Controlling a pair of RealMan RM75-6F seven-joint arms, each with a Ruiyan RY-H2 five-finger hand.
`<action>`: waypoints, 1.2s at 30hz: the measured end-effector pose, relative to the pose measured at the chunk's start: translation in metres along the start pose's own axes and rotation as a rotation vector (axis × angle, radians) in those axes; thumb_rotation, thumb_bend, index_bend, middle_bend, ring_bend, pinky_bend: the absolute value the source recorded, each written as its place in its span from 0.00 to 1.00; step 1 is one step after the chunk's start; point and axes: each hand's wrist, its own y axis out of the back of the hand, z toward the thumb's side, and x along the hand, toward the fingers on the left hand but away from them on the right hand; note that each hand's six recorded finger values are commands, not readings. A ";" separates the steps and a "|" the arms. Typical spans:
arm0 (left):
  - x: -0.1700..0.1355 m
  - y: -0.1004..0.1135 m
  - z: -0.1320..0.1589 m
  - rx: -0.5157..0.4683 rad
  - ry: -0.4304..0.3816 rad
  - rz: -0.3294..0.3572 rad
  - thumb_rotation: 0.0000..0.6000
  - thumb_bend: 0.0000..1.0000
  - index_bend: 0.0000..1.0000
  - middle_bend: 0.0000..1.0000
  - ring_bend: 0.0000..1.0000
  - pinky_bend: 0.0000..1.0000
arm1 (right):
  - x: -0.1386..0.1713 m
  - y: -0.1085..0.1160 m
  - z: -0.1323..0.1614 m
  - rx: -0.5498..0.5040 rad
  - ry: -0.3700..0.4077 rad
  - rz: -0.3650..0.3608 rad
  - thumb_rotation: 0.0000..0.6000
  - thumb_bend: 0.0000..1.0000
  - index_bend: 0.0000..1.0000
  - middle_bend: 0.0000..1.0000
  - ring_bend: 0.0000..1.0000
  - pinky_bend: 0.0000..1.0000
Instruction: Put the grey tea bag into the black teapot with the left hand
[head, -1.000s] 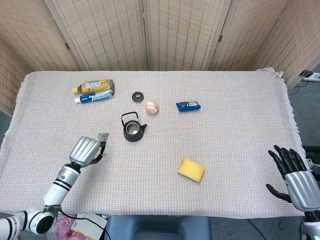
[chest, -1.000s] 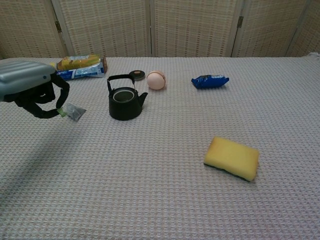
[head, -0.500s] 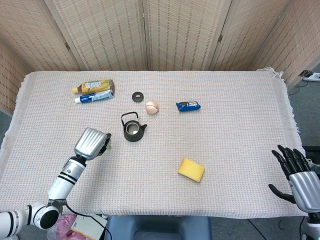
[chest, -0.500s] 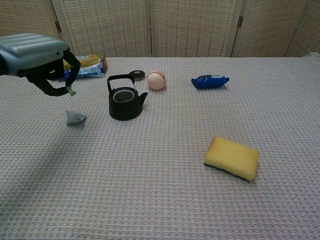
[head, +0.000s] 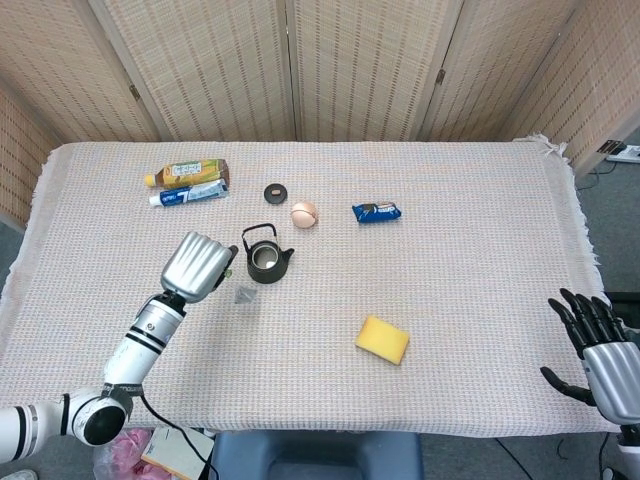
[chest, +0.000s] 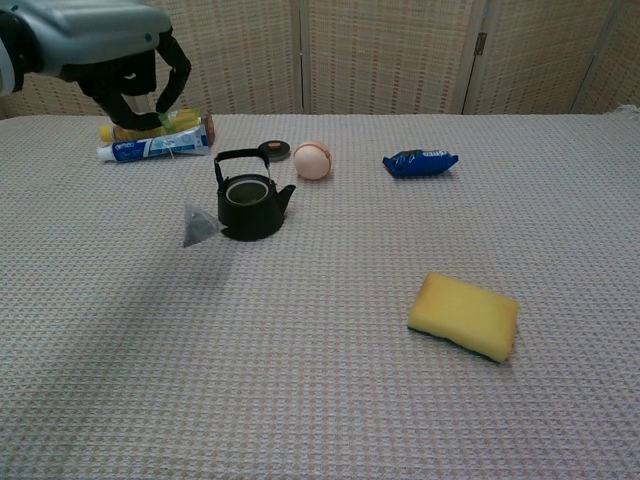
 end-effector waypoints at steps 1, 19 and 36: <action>0.002 0.003 0.001 0.008 -0.002 0.003 1.00 0.53 0.73 1.00 0.98 1.00 | 0.000 0.001 -0.001 -0.001 -0.002 -0.005 1.00 0.12 0.00 0.00 0.00 0.00; 0.030 0.057 0.026 0.116 -0.021 0.053 1.00 0.53 0.73 1.00 0.99 1.00 | -0.005 -0.001 -0.008 -0.008 -0.027 0.012 1.00 0.12 0.00 0.00 0.00 0.00; 0.054 0.059 0.033 0.148 -0.033 0.048 1.00 0.53 0.74 1.00 0.99 1.00 | -0.008 0.001 -0.016 -0.021 -0.060 0.008 1.00 0.12 0.00 0.00 0.00 0.00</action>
